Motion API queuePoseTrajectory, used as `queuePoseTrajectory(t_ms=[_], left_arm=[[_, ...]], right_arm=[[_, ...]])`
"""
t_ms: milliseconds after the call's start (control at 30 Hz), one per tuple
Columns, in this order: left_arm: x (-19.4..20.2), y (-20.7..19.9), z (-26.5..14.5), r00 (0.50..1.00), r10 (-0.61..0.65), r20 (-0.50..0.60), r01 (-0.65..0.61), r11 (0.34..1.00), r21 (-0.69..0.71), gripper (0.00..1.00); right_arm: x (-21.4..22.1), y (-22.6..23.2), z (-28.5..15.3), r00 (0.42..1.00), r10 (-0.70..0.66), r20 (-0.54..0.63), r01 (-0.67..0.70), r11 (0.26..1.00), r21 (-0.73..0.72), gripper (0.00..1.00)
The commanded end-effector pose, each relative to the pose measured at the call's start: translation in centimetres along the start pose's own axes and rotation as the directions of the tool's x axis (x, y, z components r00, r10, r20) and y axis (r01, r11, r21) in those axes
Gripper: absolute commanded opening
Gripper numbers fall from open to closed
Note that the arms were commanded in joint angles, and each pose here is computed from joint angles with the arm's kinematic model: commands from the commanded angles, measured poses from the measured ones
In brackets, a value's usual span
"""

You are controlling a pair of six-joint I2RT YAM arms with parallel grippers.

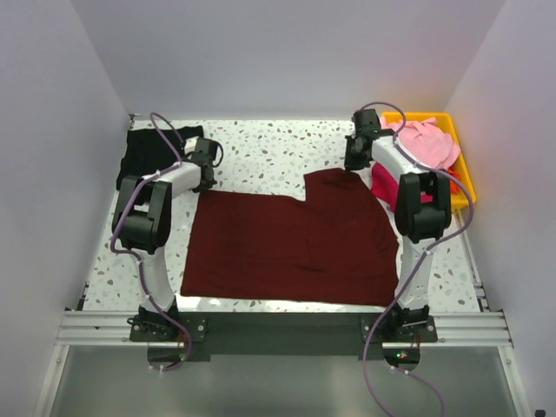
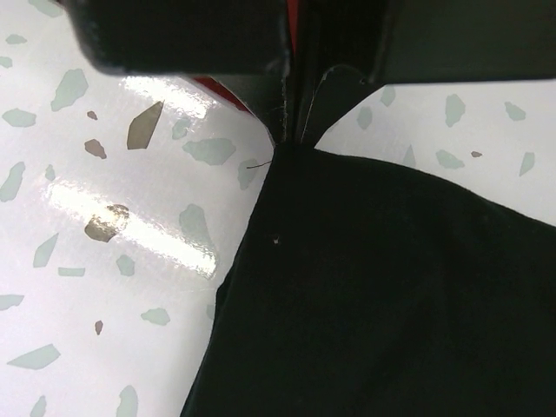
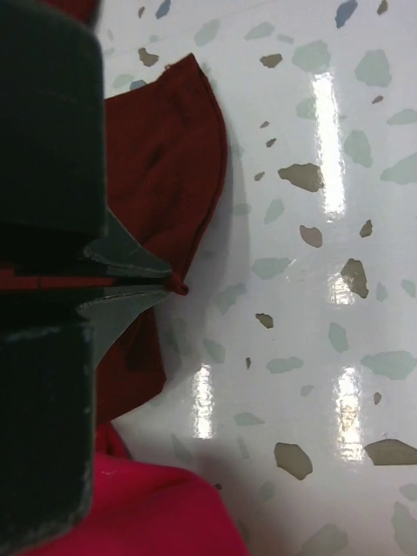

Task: Fold and stack the t-shirts
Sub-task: Fold the tshirt

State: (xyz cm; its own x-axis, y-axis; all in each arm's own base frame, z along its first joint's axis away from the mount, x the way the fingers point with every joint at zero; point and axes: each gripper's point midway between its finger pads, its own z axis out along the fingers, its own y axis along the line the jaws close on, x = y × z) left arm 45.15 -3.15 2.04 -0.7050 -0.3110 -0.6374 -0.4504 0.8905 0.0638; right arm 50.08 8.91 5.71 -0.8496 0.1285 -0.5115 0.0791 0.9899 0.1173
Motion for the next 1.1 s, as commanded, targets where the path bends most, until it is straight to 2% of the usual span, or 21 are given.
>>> queuePoseTrajectory(t_ms=[0, 233, 533, 733, 1067], left_arm=[[-2.0, -0.4, -1.0, 0.998, -0.030, 0.058, 0.027, 0.999, 0.047, 0.00], [-2.1, 0.4, -3.2, 0.994, -0.059, 0.091, 0.052, 0.995, 0.085, 0.00], [0.3, 2.2, -5.3, 0.993, -0.079, 0.083, 0.069, 0.991, 0.119, 0.00], [2.9, 4.0, -5.8, 0.997, -0.062, 0.052, 0.058, 0.994, 0.089, 0.00], [4.3, 6.7, -7.4, 0.996, -0.062, 0.065, 0.059, 0.997, 0.041, 0.00]], right_arm=[[-2.4, 0.9, -4.8, 0.995, 0.015, 0.100, -0.010, 0.999, -0.046, 0.00], [1.1, -0.6, -7.9, 0.996, -0.005, 0.087, 0.007, 1.000, -0.023, 0.00], [6.0, -2.0, -10.9, 0.999, -0.014, 0.051, 0.015, 1.000, -0.011, 0.00], [9.0, -2.9, -13.6, 0.999, -0.014, 0.036, 0.014, 1.000, -0.002, 0.00], [14.3, -4.4, -17.2, 1.000, 0.006, 0.002, -0.006, 1.000, 0.021, 0.00]])
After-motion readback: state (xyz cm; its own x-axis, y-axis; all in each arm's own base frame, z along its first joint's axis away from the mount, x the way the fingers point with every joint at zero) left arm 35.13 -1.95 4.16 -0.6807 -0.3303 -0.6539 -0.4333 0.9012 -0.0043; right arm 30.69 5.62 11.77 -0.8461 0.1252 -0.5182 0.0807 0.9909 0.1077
